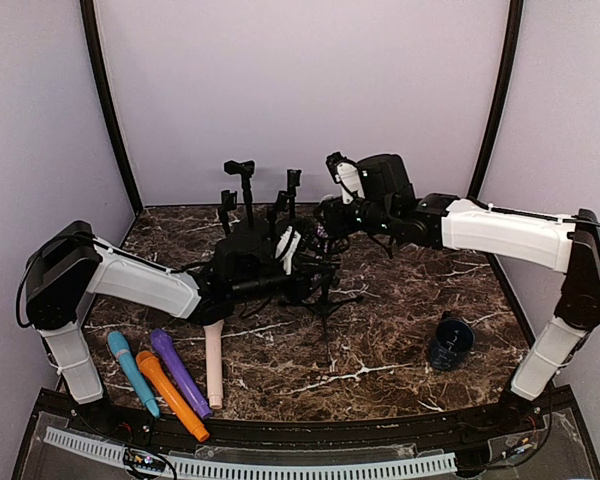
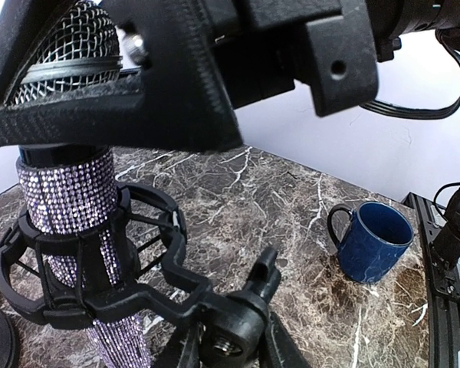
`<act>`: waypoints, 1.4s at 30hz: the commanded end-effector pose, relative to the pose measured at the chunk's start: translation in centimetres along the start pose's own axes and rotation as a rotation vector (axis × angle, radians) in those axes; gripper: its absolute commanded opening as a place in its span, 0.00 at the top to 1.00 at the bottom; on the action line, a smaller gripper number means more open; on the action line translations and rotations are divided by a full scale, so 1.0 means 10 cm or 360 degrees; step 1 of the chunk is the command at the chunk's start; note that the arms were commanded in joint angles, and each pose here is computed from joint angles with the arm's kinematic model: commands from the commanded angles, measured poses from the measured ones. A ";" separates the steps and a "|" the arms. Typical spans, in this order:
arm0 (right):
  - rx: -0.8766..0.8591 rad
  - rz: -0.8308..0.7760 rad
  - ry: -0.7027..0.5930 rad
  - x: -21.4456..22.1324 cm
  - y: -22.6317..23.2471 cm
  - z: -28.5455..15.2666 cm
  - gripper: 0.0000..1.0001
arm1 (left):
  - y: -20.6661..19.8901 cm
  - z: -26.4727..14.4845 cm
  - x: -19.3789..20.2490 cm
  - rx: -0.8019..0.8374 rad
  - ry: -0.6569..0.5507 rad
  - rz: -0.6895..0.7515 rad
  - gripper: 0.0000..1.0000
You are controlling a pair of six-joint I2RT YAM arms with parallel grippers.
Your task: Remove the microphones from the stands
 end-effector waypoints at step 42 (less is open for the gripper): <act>-0.0107 -0.0046 -0.0336 -0.79 0.08 -0.54 0.84 | -0.01 0.01 0.30 0.0001 0.0213 0.0007 1.00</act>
Point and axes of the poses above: each gripper's point midway between its finger pads, its own z axis out along the fingers, its own y axis along the line the jaws close on, x = y × z, the point moved 10 cm from there along -z, back along the fingers, and after that the axes turned 3 degrees about z, right-handed, at the moved point
